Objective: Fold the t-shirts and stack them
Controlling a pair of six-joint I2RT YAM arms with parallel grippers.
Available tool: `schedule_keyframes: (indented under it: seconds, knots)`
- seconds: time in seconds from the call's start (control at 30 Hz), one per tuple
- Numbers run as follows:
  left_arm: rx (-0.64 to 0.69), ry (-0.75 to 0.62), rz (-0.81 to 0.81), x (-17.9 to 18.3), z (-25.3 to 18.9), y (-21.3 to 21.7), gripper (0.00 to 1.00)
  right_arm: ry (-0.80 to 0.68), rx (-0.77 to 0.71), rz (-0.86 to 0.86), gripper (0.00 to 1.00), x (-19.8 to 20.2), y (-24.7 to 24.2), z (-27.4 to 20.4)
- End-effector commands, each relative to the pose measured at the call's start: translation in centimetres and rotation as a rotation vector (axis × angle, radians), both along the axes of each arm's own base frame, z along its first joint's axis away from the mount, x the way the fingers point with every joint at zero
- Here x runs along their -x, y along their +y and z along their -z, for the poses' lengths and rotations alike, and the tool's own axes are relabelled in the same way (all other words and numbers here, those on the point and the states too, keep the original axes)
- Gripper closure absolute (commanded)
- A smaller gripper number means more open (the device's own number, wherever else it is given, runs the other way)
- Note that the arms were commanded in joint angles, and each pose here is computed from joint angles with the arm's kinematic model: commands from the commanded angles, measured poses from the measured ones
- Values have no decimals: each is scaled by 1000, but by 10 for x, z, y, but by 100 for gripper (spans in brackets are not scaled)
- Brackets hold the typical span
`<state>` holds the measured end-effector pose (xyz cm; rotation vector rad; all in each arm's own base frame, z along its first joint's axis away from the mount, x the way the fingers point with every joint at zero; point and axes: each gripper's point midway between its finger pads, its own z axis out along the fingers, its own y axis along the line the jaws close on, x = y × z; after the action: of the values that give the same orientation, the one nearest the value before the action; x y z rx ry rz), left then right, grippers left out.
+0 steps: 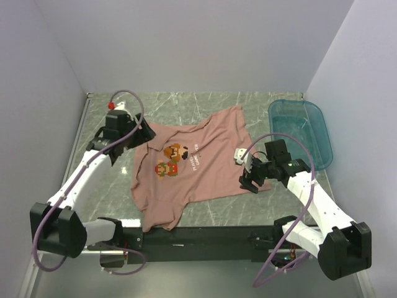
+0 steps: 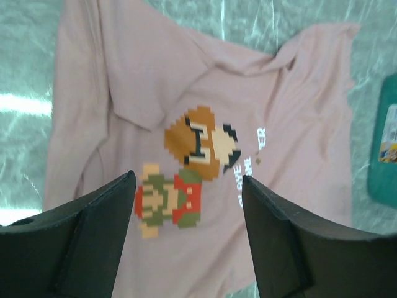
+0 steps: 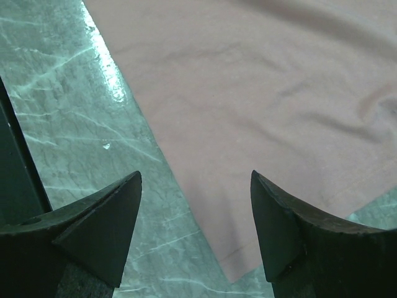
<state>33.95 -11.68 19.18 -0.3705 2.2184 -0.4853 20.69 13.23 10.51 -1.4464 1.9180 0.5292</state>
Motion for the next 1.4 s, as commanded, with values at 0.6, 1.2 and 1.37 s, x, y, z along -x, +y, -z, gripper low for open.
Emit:
schedule_keyframes:
  seconds: [0.6,1.2,1.37]
  knots:
    - [-8,-37,119,-25,28,30,31,3,-44,6,23,-6,6,-8]
    - [-88,86,146,-40,59,24,36,17,-42,-3,23,-4,6,-5]
    - [-205,128,157,-49,68,12,36,9,-45,-5,23,-4,6,-7]
